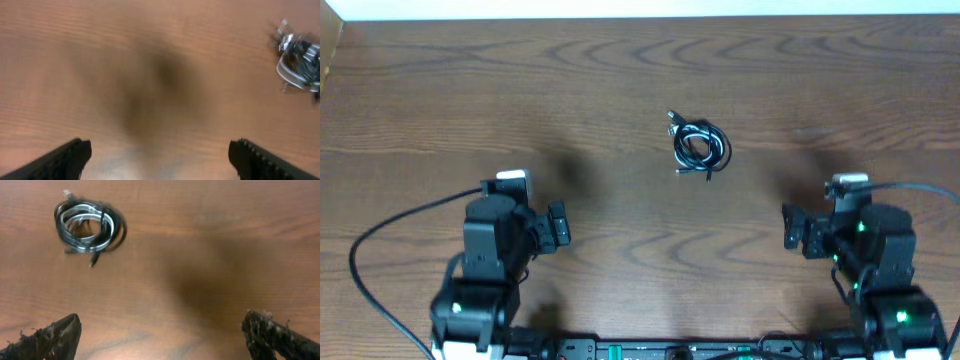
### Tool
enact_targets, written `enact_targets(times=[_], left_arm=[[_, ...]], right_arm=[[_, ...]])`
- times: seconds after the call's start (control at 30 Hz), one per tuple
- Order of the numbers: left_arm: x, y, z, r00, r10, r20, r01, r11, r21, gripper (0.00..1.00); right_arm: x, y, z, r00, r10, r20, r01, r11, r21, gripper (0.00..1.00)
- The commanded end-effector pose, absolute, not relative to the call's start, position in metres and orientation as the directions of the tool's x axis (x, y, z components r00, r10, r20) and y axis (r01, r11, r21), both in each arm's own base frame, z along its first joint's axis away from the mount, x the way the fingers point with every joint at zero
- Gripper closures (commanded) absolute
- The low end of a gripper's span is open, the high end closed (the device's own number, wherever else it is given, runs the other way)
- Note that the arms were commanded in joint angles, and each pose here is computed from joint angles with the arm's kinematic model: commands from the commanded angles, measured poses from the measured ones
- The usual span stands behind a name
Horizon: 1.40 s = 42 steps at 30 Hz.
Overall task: Untangle cables
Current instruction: 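Raise both arms from rest toward the tangled cable bundle, then move both grippers down onto opposite sides of the cable bundle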
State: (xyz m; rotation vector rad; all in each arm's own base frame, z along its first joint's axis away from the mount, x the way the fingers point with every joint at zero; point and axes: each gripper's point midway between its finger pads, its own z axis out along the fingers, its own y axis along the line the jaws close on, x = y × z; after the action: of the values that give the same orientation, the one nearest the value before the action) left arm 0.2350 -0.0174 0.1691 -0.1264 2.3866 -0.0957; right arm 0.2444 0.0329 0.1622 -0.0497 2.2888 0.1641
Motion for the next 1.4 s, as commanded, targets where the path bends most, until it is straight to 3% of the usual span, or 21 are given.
enact_targets(times=[0.0, 0.23, 0.33, 0.47, 0.57, 0.63, 0.77, 0.97, 1.13, 1.23, 1.37], left_arm=[[0.239, -0.016, 0.179, -0.750, -0.147, -0.645, -0.095, 0.989, -0.116, 0.07], [0.243, -0.024, 0.181, -0.746, -0.172, -0.644, -0.084, 0.983, -0.166, 0.07], [0.243, -0.030, 0.181, -0.750, -0.171, -0.638, -0.063, 0.980, -0.189, 0.07], [0.242, -0.028, 0.185, -0.764, -0.179, -0.620, -0.082, 0.980, -0.182, 0.07], [0.242, -0.028, 0.184, -0.817, -0.184, -0.547, -0.106, 0.980, -0.171, 0.07], [0.239, -0.028, 0.176, -0.846, -0.181, -0.501, -0.115, 0.980, -0.160, 0.07], [0.225, -0.029, 0.168, -0.878, -0.178, -0.445, -0.118, 0.980, -0.159, 0.07], [0.255, -0.047, 0.178, -0.842, -0.174, -0.511, -0.054, 0.969, -0.241, 0.07], [0.286, -0.069, 0.173, -0.903, -0.025, -0.429, 0.030, 0.992, -0.122, 0.07], [0.288, -0.081, 0.166, -0.932, -0.020, -0.362, 0.025, 0.992, -0.120, 0.07], [0.278, -0.086, 0.147, -0.964, -0.003, -0.267, 0.028, 0.993, -0.115, 0.07]], right_arm=[[0.253, 0.051, 0.178, -0.677, 0.037, -0.735, -0.148, 0.971, 0.186, 0.01], [0.255, 0.076, 0.190, -0.651, 0.035, -0.759, -0.263, 0.927, 0.268, 0.01], [0.262, 0.054, 0.185, -0.645, 0.033, -0.764, -0.170, 0.968, 0.186, 0.01], [0.268, 0.050, 0.173, -0.715, 0.026, -0.699, -0.134, 0.976, 0.174, 0.01], [0.278, 0.052, 0.166, -0.820, 0.005, -0.573, -0.117, 0.977, 0.176, 0.01], [0.291, 0.062, 0.170, -0.837, 0.004, -0.547, -0.138, 0.966, 0.219, 0.01], [0.329, 0.067, 0.199, -0.731, 0.042, -0.681, -0.162, 0.959, 0.233, 0.01], [0.339, 0.060, 0.183, -0.818, -0.052, -0.573, -0.156, 0.979, 0.133, 0.01], [0.381, 0.086, 0.179, -0.835, -0.133, -0.534, -0.196, 0.979, 0.063, 0.01], [0.394, 0.106, 0.178, -0.856, -0.156, -0.492, -0.236, 0.966, 0.105, 0.01], [0.420, 0.141, 0.134, -0.857, -0.205, -0.472, -0.294, 0.948, 0.122, 0.01]])
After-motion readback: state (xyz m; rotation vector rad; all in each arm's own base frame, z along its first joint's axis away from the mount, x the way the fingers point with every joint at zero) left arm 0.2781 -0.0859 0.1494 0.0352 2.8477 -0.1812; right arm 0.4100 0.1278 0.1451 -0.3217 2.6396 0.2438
